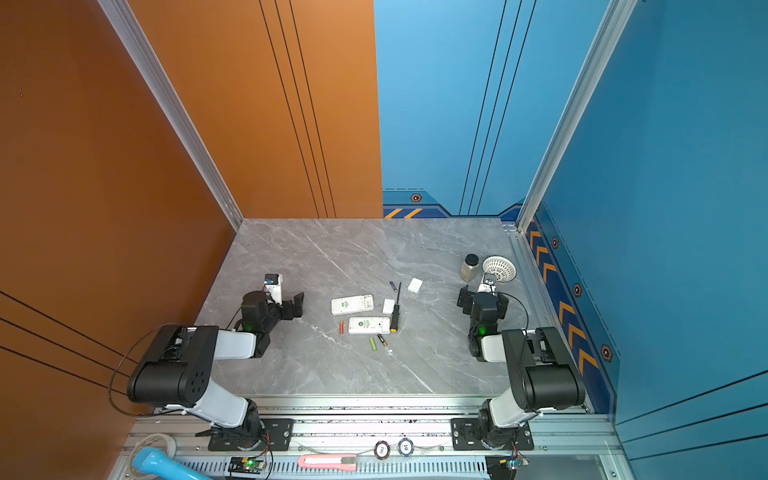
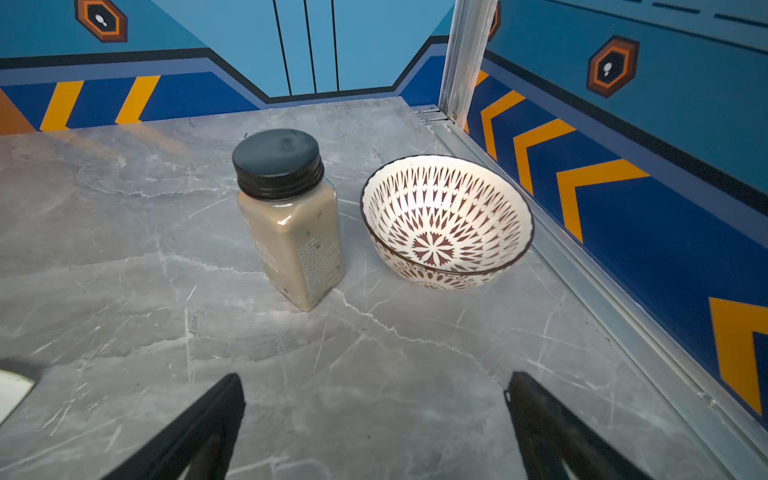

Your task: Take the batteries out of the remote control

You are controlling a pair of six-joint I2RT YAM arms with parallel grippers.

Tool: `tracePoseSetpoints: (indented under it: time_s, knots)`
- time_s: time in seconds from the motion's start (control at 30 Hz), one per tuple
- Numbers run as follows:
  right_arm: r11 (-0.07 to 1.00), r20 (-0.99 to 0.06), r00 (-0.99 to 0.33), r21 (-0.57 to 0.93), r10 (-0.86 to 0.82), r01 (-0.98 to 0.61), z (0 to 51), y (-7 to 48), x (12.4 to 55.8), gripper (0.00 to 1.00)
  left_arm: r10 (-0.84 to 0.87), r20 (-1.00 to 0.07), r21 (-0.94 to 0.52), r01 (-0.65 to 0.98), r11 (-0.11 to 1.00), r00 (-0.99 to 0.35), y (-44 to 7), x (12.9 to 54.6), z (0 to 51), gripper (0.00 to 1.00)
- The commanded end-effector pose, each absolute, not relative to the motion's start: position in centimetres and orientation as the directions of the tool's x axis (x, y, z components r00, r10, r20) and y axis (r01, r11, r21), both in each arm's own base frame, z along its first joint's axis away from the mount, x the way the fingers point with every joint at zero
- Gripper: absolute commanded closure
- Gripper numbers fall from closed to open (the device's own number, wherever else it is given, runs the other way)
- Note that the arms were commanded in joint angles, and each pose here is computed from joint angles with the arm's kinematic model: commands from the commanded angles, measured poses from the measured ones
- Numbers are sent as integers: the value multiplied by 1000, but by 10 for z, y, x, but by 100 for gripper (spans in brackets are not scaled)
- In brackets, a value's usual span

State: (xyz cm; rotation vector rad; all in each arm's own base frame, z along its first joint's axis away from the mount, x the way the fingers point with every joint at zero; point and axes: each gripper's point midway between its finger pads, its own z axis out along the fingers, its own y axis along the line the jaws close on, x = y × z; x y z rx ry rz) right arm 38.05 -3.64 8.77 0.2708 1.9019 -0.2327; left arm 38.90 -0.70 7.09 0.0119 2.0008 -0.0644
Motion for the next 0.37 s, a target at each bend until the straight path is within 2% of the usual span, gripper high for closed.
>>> tracePoseSetpoints:
  time_s: [0.0,0.33]
  knots:
    - [948,-950,-305,-40,62,316,97,-39,384,0,-6,-935,-3,-10,1000,-355,5,397,88,2]
    - [955,-948,-312,-32,64,294,95,-37,384,0,-5,-936,-2,-10,1000,-352,5,396,88,2]
